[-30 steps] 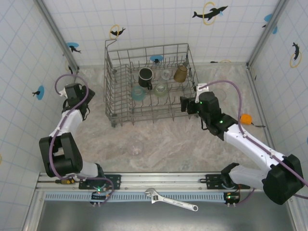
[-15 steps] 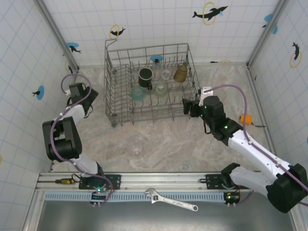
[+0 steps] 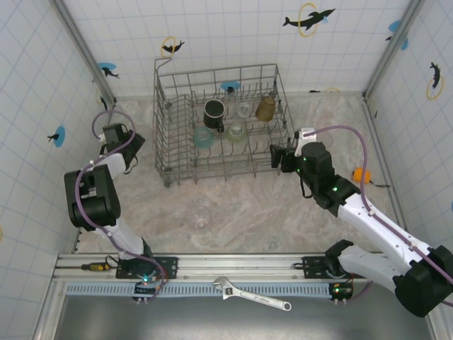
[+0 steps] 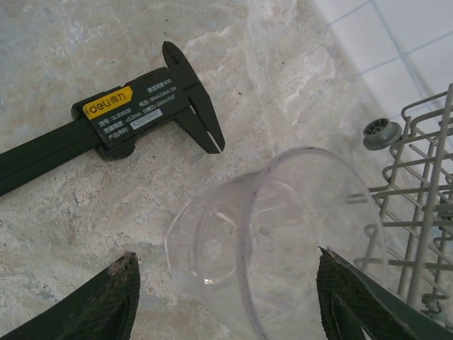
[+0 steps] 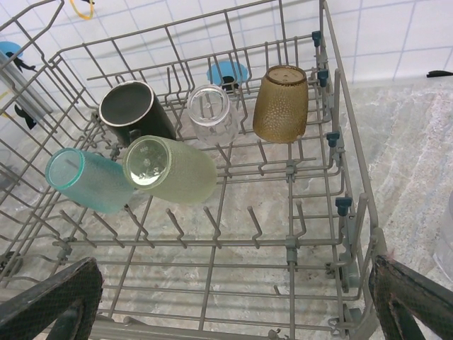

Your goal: Load the cups into the dish rack

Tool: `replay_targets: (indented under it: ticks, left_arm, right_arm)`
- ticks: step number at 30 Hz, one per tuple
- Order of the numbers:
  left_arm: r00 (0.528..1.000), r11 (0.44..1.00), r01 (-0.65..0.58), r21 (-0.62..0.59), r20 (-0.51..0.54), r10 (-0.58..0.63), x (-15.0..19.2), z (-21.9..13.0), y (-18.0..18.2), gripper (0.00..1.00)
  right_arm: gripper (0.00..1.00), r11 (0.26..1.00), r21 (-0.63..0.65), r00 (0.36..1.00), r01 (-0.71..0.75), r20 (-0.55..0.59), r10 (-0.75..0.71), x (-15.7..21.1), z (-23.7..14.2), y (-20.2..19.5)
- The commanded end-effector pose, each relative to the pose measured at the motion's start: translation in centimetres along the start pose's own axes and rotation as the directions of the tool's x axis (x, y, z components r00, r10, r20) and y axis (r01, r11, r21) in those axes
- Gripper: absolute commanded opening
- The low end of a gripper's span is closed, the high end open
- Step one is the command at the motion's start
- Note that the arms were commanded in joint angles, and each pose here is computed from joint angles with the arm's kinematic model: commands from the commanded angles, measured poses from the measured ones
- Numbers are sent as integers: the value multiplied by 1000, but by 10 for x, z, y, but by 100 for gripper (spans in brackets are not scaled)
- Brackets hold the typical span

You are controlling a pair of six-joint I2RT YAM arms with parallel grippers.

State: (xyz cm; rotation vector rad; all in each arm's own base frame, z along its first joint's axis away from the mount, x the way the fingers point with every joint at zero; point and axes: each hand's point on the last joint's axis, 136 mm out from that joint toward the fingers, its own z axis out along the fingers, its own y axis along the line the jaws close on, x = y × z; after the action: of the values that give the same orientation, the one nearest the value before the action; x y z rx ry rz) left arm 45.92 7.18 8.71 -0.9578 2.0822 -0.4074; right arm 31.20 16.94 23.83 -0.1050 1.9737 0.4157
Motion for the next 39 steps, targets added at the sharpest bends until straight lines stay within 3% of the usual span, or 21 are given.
replay_targets:
  ticks: [1,11,14,19,28,39]
  left_arm:
    - [1000,999,16,36,17,-17,-9,4,-6,64]
    - [999,999,44,21,-4,-44,-5,15,7,50]
    - [999,999,52,7,-10,-52,-5,16,12,36]
    - [998,998,59,-15,-7,-59,-4,11,19,1]
    - [996,996,83,-15,-17,-83,6,-6,26,0]
    - [993,988,113,103,4,-114,12,-47,8,0]
  right_arm:
    - [100,1000,-3,1000,-17,5,17,-1,-2,1]
    - [100,1000,-2,1000,-13,10,13,-7,-1,4]
    - [100,1000,-5,1000,-11,7,11,-6,0,6]
    - [100,1000,-13,1000,-11,12,11,-8,-1,11]
    - [100,1000,-32,1000,2,4,-2,-10,3,19]
    - [100,999,-51,1000,20,-9,-20,-9,10,25]
